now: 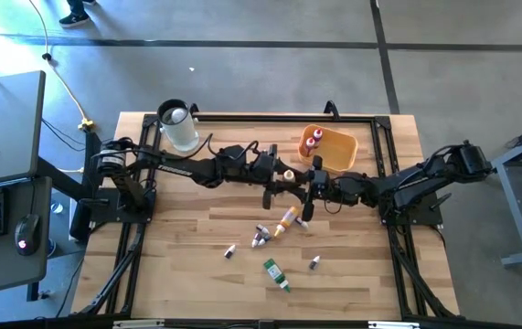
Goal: Pick & Place food coloring
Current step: Put the bottom large yellow food coloring bottle into the yellow bin
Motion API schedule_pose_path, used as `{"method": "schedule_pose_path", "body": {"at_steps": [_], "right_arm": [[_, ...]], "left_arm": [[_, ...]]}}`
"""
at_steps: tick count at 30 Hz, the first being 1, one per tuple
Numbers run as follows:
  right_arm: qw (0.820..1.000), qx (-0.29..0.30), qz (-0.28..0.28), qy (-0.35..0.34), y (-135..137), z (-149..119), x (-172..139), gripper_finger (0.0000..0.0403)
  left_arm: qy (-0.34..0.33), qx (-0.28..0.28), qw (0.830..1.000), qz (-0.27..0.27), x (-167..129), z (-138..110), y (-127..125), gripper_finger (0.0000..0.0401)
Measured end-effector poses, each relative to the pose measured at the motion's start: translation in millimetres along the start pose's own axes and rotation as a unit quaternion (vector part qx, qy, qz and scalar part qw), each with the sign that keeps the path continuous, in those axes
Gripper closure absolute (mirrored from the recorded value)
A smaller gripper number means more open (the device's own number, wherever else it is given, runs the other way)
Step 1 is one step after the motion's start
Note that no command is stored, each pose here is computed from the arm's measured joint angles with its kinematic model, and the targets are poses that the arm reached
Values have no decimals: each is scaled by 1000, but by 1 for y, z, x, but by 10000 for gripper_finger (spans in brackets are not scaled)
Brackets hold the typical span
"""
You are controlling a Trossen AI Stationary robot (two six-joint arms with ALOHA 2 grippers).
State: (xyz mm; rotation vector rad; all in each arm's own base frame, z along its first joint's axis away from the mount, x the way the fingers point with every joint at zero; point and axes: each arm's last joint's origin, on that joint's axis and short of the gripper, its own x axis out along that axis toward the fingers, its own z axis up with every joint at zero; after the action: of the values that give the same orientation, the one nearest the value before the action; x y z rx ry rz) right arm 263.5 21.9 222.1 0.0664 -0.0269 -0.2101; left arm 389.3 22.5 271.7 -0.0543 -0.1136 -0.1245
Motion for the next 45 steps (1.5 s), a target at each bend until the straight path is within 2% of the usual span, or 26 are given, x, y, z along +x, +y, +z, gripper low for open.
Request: {"method": "schedule_pose_path", "body": {"at_steps": [6, 12, 21, 29, 38, 41, 45], "right_arm": [[1000, 0, -1, 1, 0, 0, 0, 289], [1000, 0, -7, 2, 0, -1, 0, 289], [1000, -9, -23, 5, -1, -1, 0, 289], [1000, -11, -24, 3, -1, -1, 0, 289], [1000, -14, -25, 3, -1, -1, 0, 289], [1000, -14, -24, 3, -1, -1, 0, 289], [1000, -14, -21, 1, -1, 0, 0, 289]], "left_arm": [[-1, 22, 1000, 0, 0, 0, 0, 226], [-2, 26, 1000, 0, 0, 2, 0, 215], [-7, 40, 999, 3, -4, 10, -1, 215], [11, 48, 999, 15, -3, 6, 0, 216], [12, 48, 999, 17, -3, 5, 0, 276], [9, 48, 999, 16, -3, 6, 0, 272], [4, 49, 999, 12, -3, 7, -1, 242]]}}
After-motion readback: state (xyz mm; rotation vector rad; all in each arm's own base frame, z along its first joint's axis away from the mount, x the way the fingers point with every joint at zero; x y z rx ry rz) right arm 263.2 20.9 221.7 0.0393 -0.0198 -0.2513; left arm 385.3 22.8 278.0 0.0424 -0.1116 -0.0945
